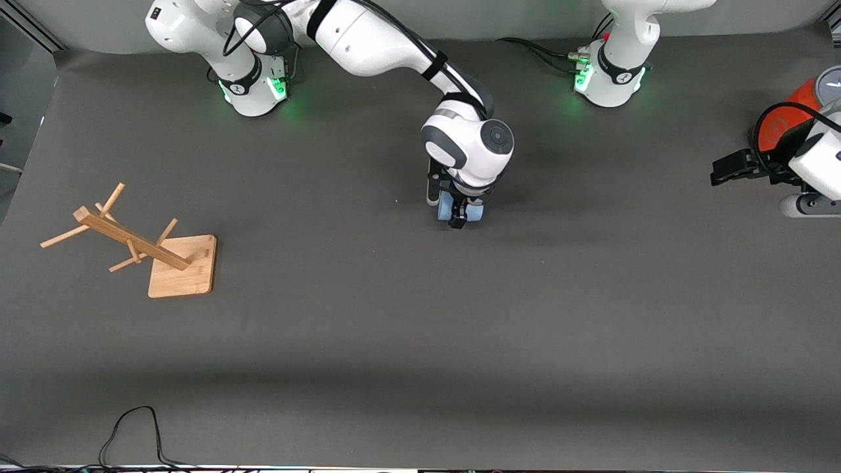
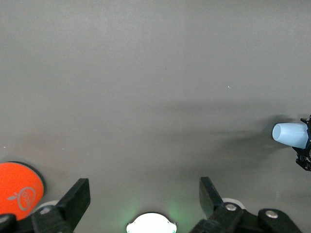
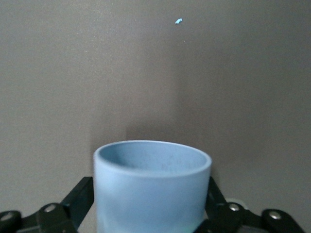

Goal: Rotate and upright cup with both arms
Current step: 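Lower the blue cup onto the table on its side, then open the right gripper and withdraw while the left gripper approaches the cup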

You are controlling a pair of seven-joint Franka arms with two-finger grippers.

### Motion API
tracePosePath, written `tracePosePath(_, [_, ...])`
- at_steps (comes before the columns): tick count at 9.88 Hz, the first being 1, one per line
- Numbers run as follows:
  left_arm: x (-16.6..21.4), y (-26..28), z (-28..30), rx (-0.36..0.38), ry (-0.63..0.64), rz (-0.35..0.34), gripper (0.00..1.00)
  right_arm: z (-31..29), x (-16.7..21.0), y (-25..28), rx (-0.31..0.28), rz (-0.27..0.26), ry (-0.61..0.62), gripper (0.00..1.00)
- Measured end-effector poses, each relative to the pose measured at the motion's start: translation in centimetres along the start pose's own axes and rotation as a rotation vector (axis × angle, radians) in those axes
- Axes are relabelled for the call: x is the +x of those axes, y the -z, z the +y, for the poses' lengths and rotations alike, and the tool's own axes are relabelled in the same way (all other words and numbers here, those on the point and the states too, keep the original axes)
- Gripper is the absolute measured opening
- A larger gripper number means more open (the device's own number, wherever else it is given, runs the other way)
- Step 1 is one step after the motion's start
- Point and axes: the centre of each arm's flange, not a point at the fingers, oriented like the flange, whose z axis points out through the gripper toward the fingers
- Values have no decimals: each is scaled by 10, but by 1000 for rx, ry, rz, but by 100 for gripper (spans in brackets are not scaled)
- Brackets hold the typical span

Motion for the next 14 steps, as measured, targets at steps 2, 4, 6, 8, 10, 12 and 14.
tracePosePath(2, [1,-1,0,0,-1,0,100,-1,0,0,3,-2,-2,100])
tracePosePath(4, [1,-2,0,0,-2,-1,100,-8,0,12,17,-18,-4,100])
tracePosePath(6, [2,-2,1,0,-3,-1,100,-13,13,48,-3,6,30,100])
tracePosePath(8, [4,-3,5,0,-10,1,100,-23,40,111,-26,11,47,100])
tracePosePath(10, [9,-7,18,2,-18,13,100,-37,84,175,-69,11,115,100])
tracePosePath(12, [15,-13,48,7,16,29,100,-61,145,230,-129,7,258,100])
tracePosePath(14, [16,-18,98,21,60,51,100,-96,222,273,-179,-22,394,100])
